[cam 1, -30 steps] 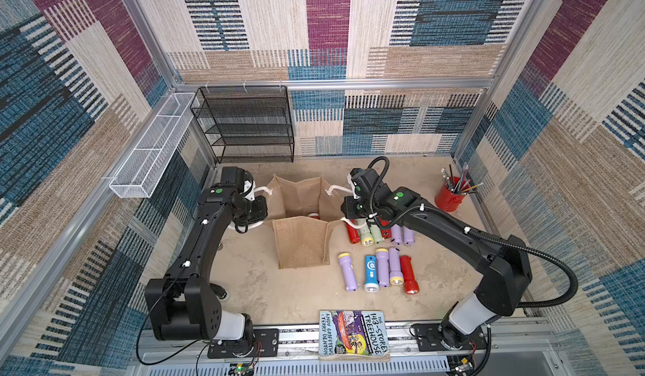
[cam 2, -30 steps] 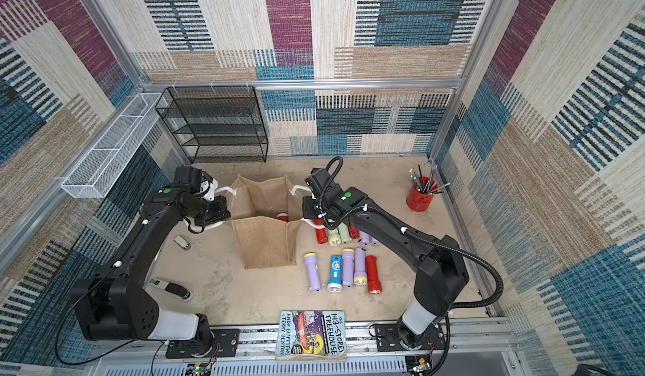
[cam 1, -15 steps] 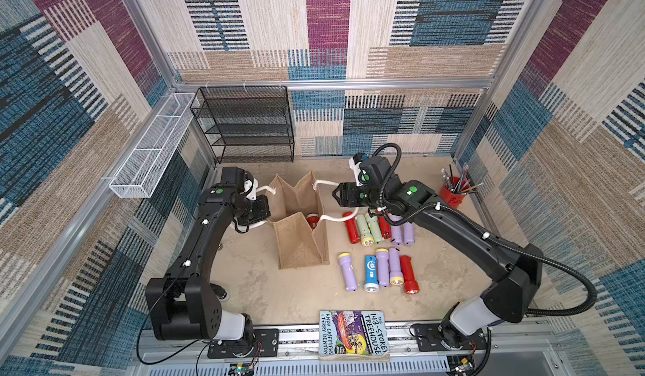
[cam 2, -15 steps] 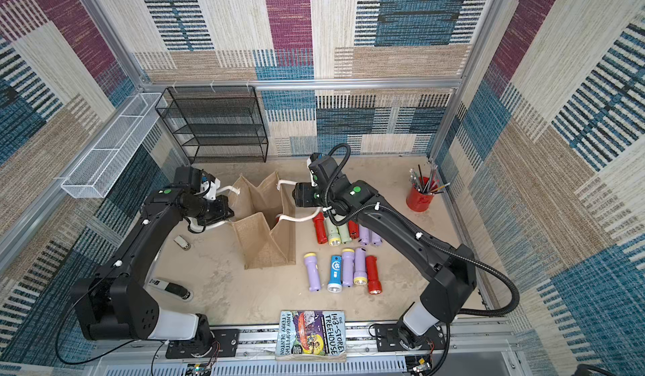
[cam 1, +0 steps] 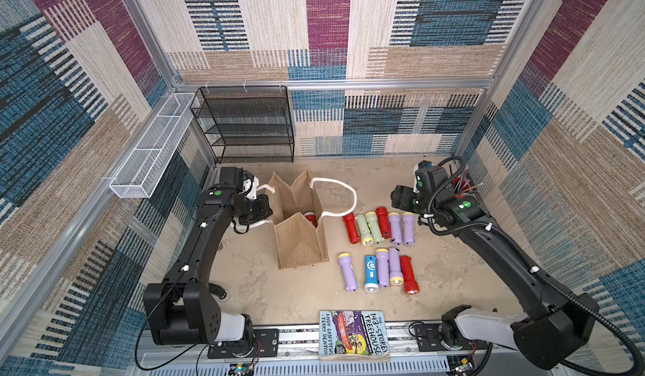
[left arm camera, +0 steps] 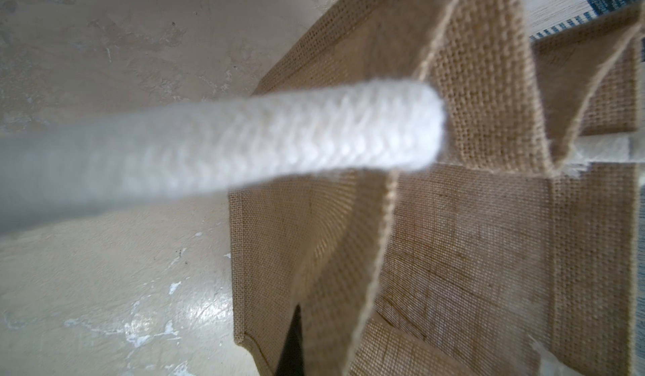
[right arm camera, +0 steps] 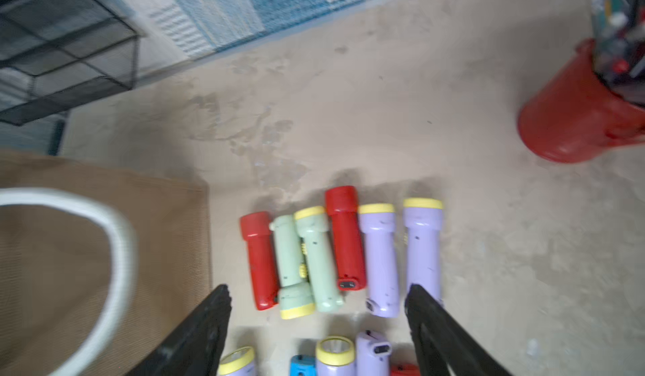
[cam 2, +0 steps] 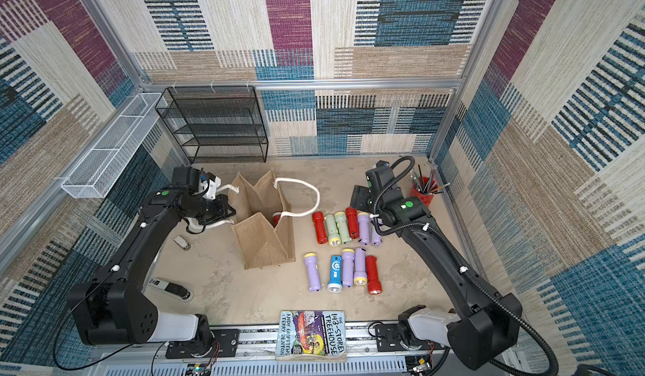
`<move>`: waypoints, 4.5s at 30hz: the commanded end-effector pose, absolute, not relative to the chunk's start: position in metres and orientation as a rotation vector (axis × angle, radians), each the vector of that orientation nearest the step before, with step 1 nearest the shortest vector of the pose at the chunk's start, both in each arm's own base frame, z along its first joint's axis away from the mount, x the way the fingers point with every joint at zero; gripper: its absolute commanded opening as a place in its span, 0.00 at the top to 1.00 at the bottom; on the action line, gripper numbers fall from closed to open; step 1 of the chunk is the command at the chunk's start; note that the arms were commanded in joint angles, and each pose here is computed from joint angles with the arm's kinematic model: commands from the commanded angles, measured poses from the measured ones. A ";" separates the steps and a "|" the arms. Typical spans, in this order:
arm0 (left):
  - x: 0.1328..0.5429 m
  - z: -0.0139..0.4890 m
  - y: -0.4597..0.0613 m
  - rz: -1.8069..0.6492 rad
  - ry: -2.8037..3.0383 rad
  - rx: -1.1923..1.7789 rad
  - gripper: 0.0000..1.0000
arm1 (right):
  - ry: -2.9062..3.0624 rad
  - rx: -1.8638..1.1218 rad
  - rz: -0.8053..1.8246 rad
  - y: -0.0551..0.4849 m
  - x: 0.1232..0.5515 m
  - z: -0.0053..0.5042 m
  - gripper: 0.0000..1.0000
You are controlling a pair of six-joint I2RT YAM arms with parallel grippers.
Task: Put the flashlights into the tote bags
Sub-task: Pick up the flashlight from the center of the board, then place the flashlight in the canvas bag.
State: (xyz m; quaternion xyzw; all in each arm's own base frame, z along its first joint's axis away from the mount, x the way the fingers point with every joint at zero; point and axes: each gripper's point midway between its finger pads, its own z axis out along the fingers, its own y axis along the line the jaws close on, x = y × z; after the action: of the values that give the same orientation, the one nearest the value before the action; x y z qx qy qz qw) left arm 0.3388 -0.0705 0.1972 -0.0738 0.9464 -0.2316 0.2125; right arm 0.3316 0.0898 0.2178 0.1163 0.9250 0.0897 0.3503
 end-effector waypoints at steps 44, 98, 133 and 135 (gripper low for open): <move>0.340 0.208 -0.084 -0.755 2.589 -0.141 0.99 | 2.809 0.245 -0.023 0.042 0.330 0.021 0.61; 0.332 0.218 -0.150 -1.161 2.512 -0.023 1.00 | 2.275 -0.573 1.046 0.469 0.339 0.279 0.78; 0.335 0.207 -0.133 -1.157 2.521 -0.095 1.00 | 2.687 -0.819 0.609 0.418 0.311 0.101 0.76; 0.335 0.205 -0.132 -1.151 2.526 -0.096 1.00 | 2.711 -0.819 0.594 0.417 0.309 0.092 0.74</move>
State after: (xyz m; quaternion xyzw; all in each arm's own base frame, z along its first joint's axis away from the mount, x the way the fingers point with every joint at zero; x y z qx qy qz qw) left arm 0.3355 -0.1307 0.2039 -0.0387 0.8969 -0.4019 0.1803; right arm 0.3126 0.4252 0.1067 -0.2862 0.9196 0.2272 0.1441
